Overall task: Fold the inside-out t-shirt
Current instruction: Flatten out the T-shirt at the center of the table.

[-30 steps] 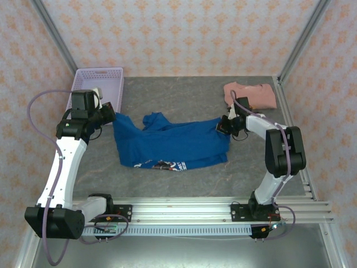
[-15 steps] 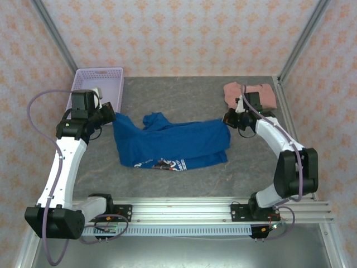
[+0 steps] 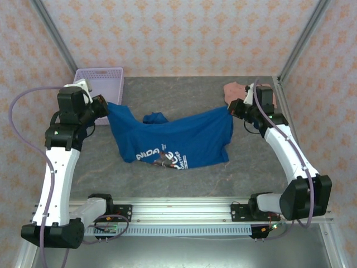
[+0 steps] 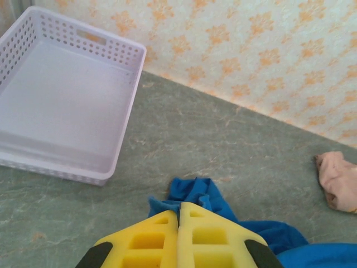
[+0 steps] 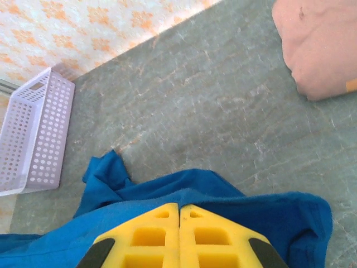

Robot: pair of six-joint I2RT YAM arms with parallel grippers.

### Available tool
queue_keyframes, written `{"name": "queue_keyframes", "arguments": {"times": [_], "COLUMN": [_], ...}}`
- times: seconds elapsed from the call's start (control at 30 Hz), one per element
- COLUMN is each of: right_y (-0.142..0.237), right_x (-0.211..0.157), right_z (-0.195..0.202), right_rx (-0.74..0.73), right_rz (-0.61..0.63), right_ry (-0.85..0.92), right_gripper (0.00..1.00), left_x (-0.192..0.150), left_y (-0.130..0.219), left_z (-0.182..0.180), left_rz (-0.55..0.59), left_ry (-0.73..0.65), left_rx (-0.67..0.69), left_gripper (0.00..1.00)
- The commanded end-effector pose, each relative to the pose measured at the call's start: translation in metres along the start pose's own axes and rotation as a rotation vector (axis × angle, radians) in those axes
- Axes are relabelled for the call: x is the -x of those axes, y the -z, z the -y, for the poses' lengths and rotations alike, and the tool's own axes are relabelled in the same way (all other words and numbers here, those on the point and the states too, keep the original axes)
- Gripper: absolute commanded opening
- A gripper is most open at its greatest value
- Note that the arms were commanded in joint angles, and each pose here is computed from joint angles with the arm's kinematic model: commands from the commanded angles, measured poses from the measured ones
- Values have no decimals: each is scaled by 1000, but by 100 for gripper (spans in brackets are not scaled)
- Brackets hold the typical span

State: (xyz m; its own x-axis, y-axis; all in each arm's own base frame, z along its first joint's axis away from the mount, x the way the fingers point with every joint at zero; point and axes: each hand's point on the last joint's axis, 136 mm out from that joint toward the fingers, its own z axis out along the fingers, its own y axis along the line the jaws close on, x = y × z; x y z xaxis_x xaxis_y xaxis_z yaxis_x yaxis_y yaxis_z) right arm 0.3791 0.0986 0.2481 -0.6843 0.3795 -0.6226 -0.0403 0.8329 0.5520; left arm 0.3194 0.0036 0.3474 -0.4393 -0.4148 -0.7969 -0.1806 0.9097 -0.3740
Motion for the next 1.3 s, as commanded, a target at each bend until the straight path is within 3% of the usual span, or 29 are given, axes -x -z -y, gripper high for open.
{"name": "queue_keyframes", "arguments": {"times": [0.0,0.17,0.3,0.53,0.7,0.83,0.97,1.17,1.27], "right_y": [46,115,186,322,381,396,371,269,191], "right_x": [54,85,98,97,93,98,117,166,192], "right_z": [-42,-75,-100,-136,-152,-151,-143,-110,-87], "right_rx": [86,106,104,118,138,108,54,-95,-166], "right_rz": [190,336,461,698,805,857,845,776,711], "right_ry": [41,111,183,284,314,315,296,274,263], "right_gripper": [0,0,0,0,0,0,0,0,0], "left_x": [33,67,94,130,152,177,203,232,239], "left_y": [26,87,160,291,329,299,243,112,30], "left_z": [21,48,63,69,68,64,71,73,70], "left_rz": [132,293,459,729,814,783,715,563,475], "left_ry": [17,-39,-95,-179,-188,-181,-164,-163,-173], "left_rx": [-99,-212,-260,-219,-159,-77,-64,-9,28], "left_gripper": [0,0,0,0,0,0,0,0,0]}}
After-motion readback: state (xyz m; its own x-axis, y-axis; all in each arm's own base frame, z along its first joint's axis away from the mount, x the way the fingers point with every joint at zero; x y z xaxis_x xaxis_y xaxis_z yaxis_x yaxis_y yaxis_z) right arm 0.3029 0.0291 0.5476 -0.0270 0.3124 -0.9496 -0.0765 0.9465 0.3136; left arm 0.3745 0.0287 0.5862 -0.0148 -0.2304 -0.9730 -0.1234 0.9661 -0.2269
